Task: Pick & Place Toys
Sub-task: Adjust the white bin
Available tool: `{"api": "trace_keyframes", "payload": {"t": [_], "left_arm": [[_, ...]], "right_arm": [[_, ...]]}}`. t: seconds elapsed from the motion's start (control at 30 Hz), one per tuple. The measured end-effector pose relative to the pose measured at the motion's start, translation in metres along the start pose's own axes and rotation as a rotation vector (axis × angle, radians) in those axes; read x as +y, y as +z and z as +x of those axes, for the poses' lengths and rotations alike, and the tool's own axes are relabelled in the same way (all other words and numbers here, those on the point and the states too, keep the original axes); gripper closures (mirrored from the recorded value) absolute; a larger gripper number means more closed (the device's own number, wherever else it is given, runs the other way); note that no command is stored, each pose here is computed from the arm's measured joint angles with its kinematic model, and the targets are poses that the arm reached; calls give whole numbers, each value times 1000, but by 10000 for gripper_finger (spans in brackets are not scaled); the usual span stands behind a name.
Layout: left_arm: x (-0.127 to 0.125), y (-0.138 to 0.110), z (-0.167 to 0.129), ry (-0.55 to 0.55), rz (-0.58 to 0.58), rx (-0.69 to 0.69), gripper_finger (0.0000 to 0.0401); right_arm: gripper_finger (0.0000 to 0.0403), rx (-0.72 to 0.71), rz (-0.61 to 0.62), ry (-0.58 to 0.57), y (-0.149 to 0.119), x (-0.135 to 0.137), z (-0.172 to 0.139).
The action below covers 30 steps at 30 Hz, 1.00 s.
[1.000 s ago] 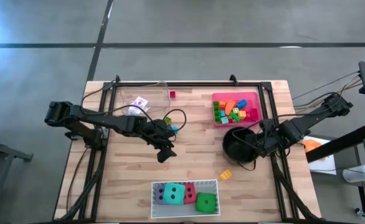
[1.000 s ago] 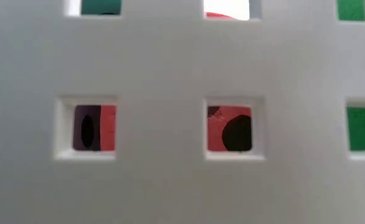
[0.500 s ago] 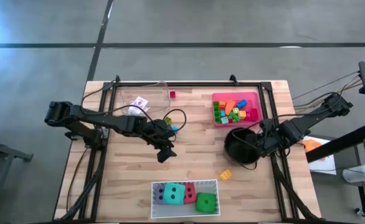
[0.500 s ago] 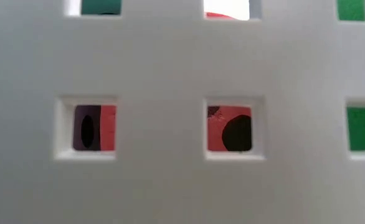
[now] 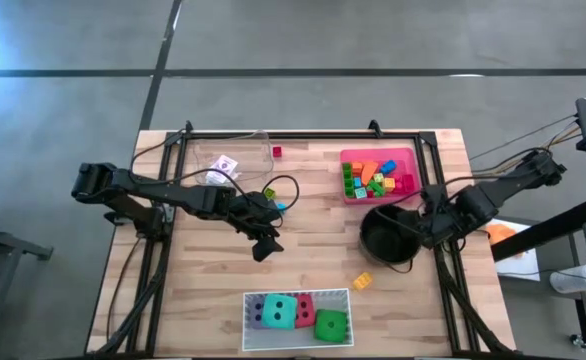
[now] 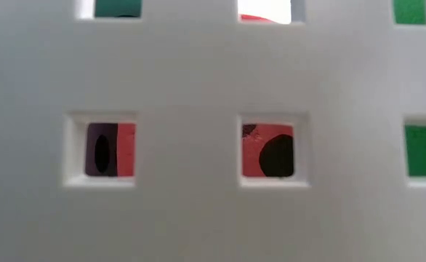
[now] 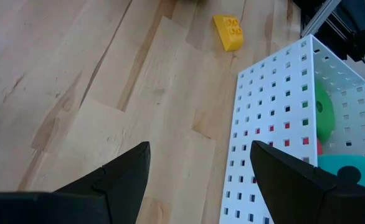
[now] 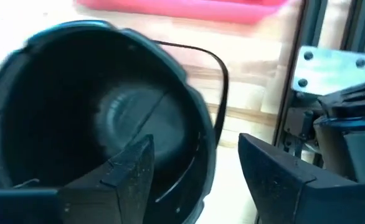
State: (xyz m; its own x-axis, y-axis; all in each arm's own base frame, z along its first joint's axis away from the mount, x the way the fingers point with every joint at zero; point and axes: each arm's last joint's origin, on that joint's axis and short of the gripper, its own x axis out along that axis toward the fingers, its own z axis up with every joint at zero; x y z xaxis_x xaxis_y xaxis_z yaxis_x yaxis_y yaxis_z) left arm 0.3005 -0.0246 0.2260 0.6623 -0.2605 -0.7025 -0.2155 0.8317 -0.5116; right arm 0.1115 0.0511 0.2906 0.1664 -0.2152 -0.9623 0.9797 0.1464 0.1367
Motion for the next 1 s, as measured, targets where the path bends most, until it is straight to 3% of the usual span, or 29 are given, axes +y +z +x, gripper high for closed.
{"api": "trace_keyframes", "payload": {"t": [0.17,0.33,0.67,1.0], "left_arm": [[0,0,0,0,1,0,123],[0,0,0,-5,2,3,123],[-1,0,0,-24,56,14,123],[-3,2,0,-56,64,-5,123]], "right_arm": [[172,-24,-158,51,-8,20,-20],[172,-35,-290,87,-33,43,-38],[172,-84,-304,246,-112,59,-79],[172,-126,-417,207,-174,85,-70]]}}
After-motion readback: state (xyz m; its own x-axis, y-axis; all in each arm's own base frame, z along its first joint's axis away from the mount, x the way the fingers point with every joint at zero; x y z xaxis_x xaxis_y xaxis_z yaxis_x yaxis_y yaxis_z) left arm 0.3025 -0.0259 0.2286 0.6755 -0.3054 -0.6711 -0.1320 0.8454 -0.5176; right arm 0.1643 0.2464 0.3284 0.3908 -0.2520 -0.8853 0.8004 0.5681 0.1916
